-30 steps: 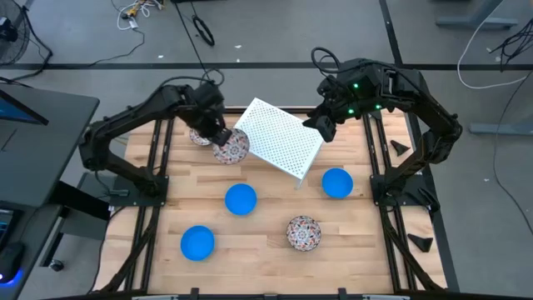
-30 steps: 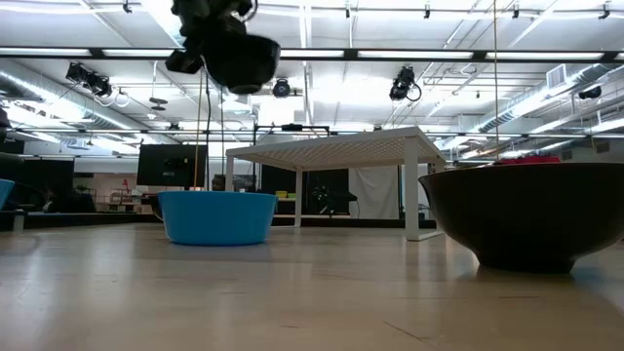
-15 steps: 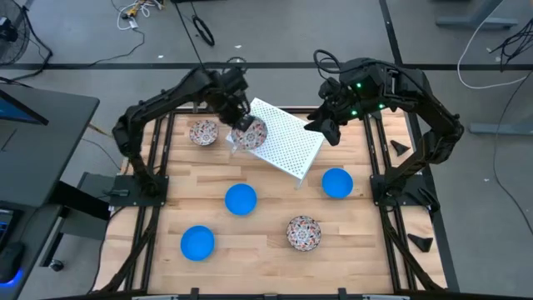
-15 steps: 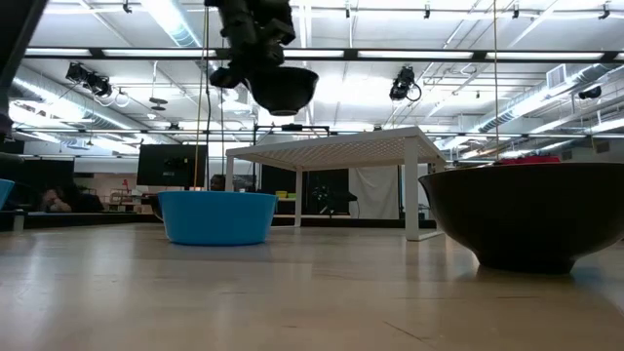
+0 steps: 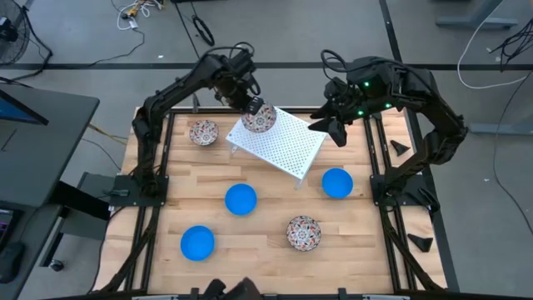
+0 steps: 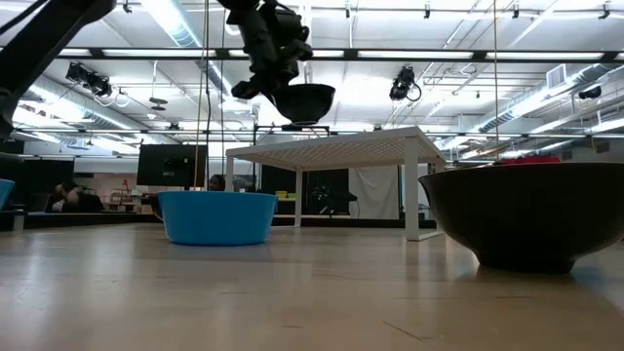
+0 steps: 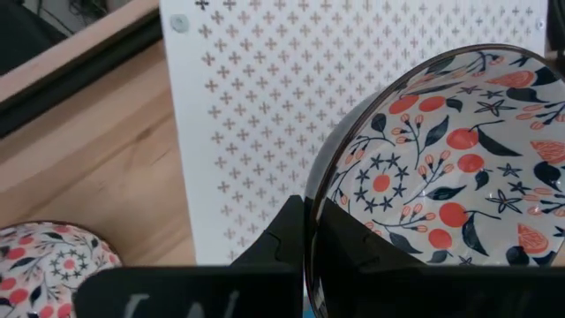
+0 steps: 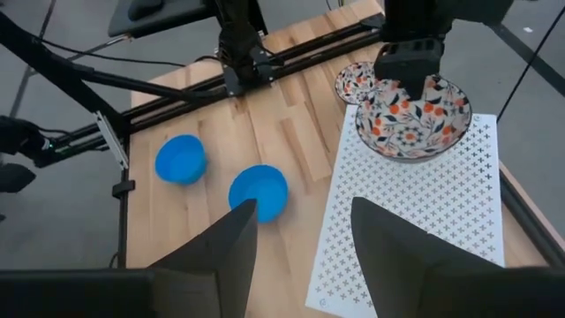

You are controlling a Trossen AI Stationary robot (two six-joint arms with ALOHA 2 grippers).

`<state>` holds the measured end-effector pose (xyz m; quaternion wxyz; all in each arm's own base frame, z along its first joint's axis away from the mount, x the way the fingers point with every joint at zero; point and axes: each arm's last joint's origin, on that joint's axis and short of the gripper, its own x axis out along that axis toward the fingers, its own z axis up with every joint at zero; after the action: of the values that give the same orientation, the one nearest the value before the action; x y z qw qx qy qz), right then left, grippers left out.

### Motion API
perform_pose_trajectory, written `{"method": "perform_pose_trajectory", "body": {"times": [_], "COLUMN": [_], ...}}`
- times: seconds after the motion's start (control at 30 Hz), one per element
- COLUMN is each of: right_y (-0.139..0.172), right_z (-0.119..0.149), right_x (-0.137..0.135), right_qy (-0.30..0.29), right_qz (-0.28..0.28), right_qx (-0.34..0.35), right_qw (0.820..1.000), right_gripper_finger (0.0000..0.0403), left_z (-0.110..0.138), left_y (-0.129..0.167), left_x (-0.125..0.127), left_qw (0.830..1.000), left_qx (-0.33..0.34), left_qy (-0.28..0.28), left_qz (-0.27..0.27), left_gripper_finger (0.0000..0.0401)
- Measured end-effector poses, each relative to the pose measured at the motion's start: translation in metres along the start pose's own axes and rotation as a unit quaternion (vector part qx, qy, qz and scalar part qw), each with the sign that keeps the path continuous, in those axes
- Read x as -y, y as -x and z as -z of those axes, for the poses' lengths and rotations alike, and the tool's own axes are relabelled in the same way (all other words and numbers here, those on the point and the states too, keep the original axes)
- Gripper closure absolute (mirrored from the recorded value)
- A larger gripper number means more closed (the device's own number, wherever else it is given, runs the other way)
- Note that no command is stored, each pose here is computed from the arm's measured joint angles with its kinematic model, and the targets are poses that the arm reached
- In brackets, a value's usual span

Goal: Pick & Place Mini bowls
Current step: Put the bottom right white patterned bowl on the shelf

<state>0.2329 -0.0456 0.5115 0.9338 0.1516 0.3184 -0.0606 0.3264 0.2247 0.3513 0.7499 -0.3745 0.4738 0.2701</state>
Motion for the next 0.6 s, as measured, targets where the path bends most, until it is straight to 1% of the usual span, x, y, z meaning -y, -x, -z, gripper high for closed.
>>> {"method": "perform_pose_trajectory", "body": {"times": [0.17,0.37,0.6], "right_y": [0.001,0.001,0.001], "right_z": [0.0,0.0,0.0], "right_x": [0.0,0.0,0.0], "right_qy": [0.0,0.001,0.0], "right_qz": [0.0,0.0,0.001], "right_qx": [0.001,0.002,0.003], "right_qw": [1.0,1.0,1.0], "right_gripper_finger": [0.0218,0.0218,0.0218], "left_z": [0.001,0.002,-0.004], "left_y": [-0.004,-0.017,-0.022], "left_x": [-0.004,-0.008,-0.014], "left_qw": [1.0,0.999,0.999], "left_qx": [-0.006,-0.012,0.009], "left_qy": [0.0,0.001,0.006], "left_qz": [-0.021,-0.039,-0.036], "left_gripper_finger": [0.0387,0.0387,0.0387]}}
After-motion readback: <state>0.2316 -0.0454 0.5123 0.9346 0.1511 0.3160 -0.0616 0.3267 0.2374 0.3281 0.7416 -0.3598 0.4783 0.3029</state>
